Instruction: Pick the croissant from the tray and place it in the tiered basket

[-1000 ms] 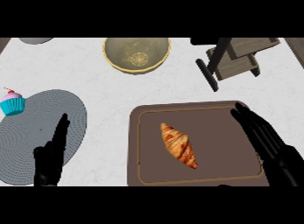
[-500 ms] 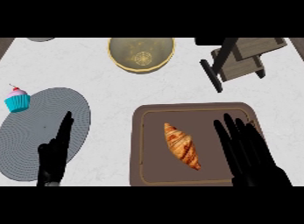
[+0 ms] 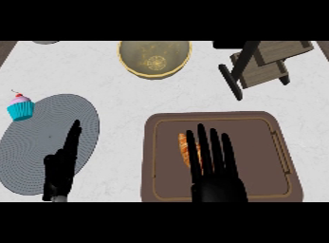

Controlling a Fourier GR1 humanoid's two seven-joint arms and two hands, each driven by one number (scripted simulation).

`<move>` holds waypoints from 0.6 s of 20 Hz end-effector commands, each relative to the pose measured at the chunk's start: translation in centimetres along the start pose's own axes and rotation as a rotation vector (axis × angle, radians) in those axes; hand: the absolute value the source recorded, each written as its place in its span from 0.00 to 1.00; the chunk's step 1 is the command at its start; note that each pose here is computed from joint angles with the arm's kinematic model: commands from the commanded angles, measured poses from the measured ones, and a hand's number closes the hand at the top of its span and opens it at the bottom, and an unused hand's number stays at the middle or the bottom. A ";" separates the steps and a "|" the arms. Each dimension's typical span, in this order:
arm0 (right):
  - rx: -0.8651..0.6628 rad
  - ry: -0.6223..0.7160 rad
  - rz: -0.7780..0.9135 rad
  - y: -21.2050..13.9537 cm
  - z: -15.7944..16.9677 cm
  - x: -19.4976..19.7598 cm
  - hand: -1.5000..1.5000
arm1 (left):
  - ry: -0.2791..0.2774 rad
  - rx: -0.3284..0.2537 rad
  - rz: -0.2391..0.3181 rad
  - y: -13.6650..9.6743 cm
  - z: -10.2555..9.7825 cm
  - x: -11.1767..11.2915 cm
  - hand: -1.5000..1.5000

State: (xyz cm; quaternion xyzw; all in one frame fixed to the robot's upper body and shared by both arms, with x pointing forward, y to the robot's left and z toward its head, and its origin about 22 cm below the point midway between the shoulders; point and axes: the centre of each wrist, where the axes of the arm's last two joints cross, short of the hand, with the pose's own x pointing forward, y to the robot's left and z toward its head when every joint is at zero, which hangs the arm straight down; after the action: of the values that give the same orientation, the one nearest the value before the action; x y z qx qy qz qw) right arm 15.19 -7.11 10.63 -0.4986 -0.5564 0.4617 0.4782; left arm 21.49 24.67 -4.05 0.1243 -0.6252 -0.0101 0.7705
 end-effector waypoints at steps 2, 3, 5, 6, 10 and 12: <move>0.081 0.169 0.179 1.1 -1.1 2.6 0.00 | 0.046 0.000 0.013 -0.7 0.2 -0.2 0.50; 0.101 0.183 0.206 2.4 -0.1 3.1 0.00 | 0.058 -0.005 0.000 0.3 0.7 -1.1 0.50; 0.118 0.192 0.200 2.1 -1.5 3.2 0.00 | 0.066 -0.013 -0.006 -0.2 1.1 -1.6 0.50; 0.121 0.191 0.178 1.7 -1.5 3.3 0.00 | 0.056 -0.020 0.015 -1.9 0.5 -1.2 0.50; 0.147 0.182 0.155 3.4 -0.5 4.3 0.00 | 0.060 -0.013 0.017 0.0 -0.2 -1.4 0.50; 0.152 0.182 0.174 2.1 -2.0 4.2 0.00 | 0.053 -0.002 0.008 0.7 0.0 -2.2 0.50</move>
State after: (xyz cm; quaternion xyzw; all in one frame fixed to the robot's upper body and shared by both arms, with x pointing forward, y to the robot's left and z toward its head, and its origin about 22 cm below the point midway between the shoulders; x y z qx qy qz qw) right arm 16.84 -3.60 8.51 -0.5162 -0.4851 0.5023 0.4958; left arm 21.41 24.77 -4.42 0.1208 -0.6323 -0.0119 0.7652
